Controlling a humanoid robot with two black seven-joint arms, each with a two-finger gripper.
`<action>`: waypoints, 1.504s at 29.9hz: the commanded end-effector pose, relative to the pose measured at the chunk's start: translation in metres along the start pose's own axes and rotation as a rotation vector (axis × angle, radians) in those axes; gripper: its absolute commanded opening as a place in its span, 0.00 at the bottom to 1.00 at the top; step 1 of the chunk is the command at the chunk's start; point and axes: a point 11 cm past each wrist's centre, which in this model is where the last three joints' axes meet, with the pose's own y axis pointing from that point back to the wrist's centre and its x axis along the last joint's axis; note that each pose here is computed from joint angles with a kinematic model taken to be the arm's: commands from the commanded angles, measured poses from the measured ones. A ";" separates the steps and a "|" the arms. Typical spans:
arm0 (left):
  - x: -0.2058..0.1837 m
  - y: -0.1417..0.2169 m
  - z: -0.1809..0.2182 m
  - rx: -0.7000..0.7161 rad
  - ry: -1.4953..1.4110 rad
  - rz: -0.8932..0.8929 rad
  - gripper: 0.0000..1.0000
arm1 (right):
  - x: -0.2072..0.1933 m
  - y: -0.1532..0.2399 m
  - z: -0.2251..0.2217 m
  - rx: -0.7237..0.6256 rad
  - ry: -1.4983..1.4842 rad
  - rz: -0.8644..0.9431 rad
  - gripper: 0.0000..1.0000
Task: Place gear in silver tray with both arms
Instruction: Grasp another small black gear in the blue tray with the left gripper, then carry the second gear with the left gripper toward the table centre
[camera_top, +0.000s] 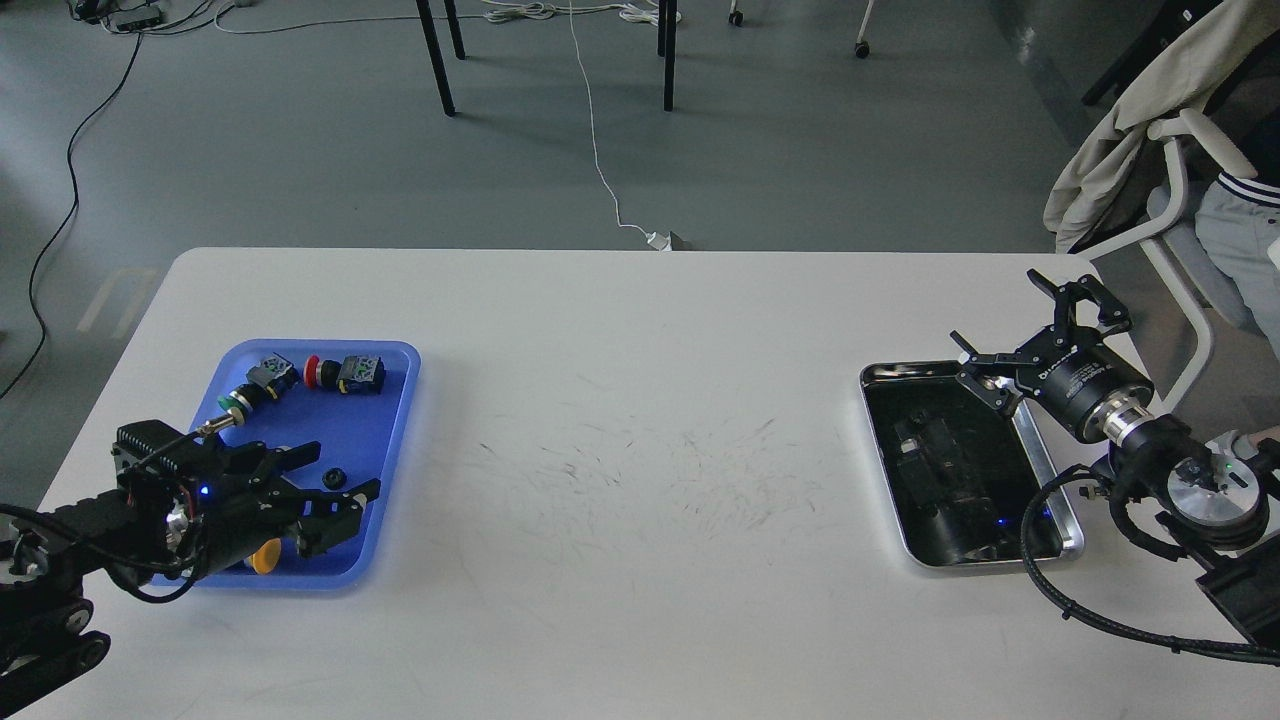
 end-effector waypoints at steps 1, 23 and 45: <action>0.000 0.002 -0.004 0.006 -0.004 0.007 0.86 | 0.002 0.001 0.001 -0.002 0.001 0.004 0.99; -0.022 -0.006 -0.001 -0.004 -0.044 -0.032 0.33 | 0.003 0.002 0.007 -0.032 0.037 0.006 0.99; 0.118 -0.008 0.026 -0.092 -0.172 0.157 0.04 | -0.003 0.006 -0.016 0.018 0.043 -0.008 0.99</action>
